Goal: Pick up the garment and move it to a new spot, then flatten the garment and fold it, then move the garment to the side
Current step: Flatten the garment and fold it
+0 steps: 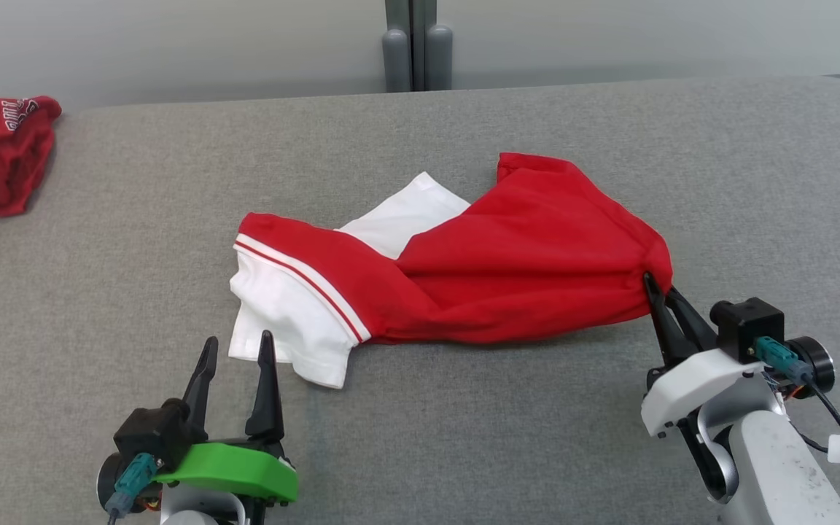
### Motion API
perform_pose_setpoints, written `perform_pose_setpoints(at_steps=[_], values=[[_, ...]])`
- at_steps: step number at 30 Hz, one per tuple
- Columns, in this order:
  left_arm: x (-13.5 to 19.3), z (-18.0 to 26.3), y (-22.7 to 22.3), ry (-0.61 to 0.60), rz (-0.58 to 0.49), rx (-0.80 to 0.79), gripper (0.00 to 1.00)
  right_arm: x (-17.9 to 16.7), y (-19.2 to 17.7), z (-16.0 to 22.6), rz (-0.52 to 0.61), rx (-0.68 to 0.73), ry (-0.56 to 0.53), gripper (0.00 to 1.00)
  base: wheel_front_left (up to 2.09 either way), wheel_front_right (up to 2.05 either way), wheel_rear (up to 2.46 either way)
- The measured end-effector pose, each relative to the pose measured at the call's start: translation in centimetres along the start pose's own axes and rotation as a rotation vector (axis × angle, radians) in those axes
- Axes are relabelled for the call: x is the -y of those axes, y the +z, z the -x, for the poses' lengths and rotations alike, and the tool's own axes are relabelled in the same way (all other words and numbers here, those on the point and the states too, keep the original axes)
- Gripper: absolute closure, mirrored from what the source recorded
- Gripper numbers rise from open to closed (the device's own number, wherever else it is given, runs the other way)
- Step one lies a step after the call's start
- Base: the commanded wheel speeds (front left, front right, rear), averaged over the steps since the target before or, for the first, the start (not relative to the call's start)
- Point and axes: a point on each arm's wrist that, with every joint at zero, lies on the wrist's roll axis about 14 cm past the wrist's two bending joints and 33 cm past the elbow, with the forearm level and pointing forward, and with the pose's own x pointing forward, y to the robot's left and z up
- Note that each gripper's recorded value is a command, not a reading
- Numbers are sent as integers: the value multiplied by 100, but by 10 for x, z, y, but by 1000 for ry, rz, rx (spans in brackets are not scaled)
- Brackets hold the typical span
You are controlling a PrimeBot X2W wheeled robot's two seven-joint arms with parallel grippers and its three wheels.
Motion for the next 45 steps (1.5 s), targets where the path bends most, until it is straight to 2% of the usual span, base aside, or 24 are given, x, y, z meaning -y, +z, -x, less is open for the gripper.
perform_pose_setpoints(at_steps=[6,11,19,24,25,26,27,28,32,37,45], values=[[10,0,4,-32,0,12,0,6,27,10,17,27,-20,100,0,0,0],[8,2,3,-26,1,10,0,-12,37,-14,42,11,36,100,0,0,0],[-8,3,6,18,-2,15,0,-49,3,-73,57,-140,144,100,0,0,0],[-20,3,5,54,-4,7,0,-66,-7,-108,92,-179,185,100,0,0,0],[-23,4,4,65,-3,5,0,-70,-10,-114,98,-182,196,85,0,0,0],[-26,5,3,76,-3,1,0,-76,-13,-119,103,-189,213,44,0,0,0],[-29,6,2,86,-1,-2,0,-81,-17,-121,107,-192,227,12,0,0,0],[-32,7,1,97,0,-6,0,-87,-19,-124,105,-188,241,0,0,0,0],[-39,9,0,126,2,-9,0,-98,-27,-128,79,-167,272,0,0,0,0],[-33,3,0,107,8,-7,0,-92,-23,-123,64,-115,265,0,0,0,0],[-12,-8,-3,41,18,-10,0,-50,-4,-103,43,-27,159,0,0,0,0]])
